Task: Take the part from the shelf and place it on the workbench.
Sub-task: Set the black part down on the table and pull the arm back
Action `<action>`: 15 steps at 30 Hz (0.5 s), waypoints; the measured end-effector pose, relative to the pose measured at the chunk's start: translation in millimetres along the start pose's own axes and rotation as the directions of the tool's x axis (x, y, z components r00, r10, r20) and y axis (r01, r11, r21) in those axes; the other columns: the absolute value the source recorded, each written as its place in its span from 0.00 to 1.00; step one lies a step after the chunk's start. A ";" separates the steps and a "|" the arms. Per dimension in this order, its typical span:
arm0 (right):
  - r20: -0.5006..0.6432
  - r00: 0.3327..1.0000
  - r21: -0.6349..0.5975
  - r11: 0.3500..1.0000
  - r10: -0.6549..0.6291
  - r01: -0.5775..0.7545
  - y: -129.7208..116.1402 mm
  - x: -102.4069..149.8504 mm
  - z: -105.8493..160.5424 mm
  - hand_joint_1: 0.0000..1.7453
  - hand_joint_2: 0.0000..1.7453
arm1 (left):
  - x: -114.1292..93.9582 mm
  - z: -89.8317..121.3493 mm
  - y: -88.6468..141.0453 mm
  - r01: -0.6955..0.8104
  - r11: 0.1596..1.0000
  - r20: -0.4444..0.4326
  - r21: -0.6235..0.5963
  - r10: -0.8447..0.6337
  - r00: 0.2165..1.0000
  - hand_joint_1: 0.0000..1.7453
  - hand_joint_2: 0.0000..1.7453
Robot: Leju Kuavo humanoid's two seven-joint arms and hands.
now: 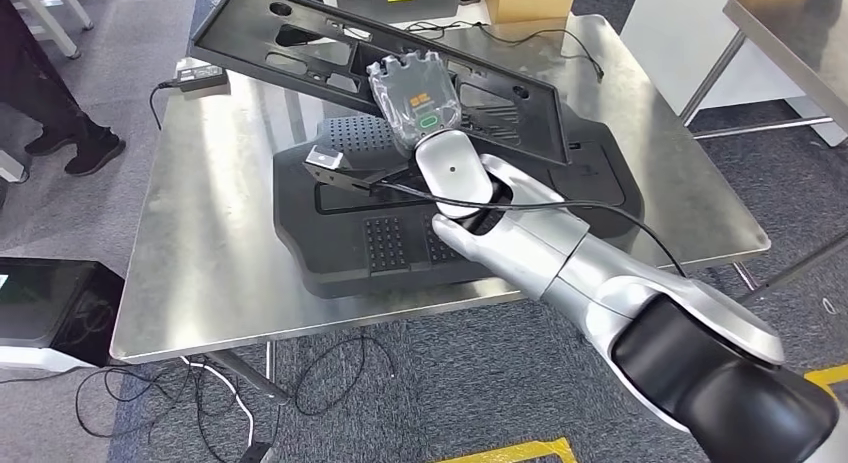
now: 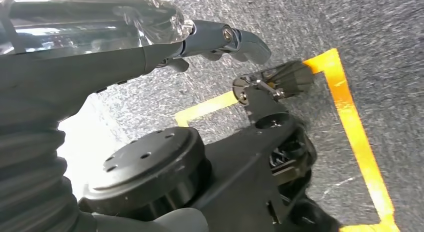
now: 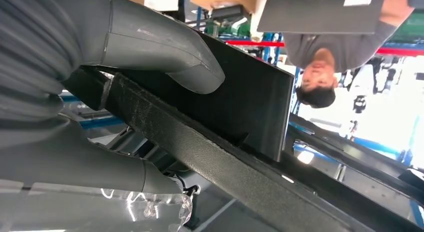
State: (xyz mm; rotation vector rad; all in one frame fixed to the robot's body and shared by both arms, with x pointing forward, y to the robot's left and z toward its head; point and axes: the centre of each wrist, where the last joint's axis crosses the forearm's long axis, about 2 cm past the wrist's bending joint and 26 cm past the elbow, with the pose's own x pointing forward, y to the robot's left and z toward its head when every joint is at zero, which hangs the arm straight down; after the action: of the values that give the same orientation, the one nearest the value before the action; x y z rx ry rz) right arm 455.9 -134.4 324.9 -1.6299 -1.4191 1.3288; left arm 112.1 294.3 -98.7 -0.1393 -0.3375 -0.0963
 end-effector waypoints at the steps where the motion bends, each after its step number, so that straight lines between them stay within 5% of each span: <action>1: 0.005 1.000 0.006 1.000 -0.002 0.002 2.5 0.8 1.3 1.00 1.00 | -0.6 0.1 -0.1 0.000 1.000 -0.001 0.000 0.000 1.000 0.00 1.00; 15: 0.041 0.999 0.025 1.000 0.014 -0.015 0.4 7.7 1.7 1.00 1.00 | 1.6 -0.3 -1.2 -0.005 1.000 0.022 -0.006 0.005 1.000 0.00 1.00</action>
State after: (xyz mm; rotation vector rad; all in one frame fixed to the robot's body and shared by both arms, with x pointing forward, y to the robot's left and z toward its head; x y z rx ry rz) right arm 453.9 -127.4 321.7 -1.6079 -1.4106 1.3899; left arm 113.5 292.9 -98.3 -0.1469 -0.3588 -0.0911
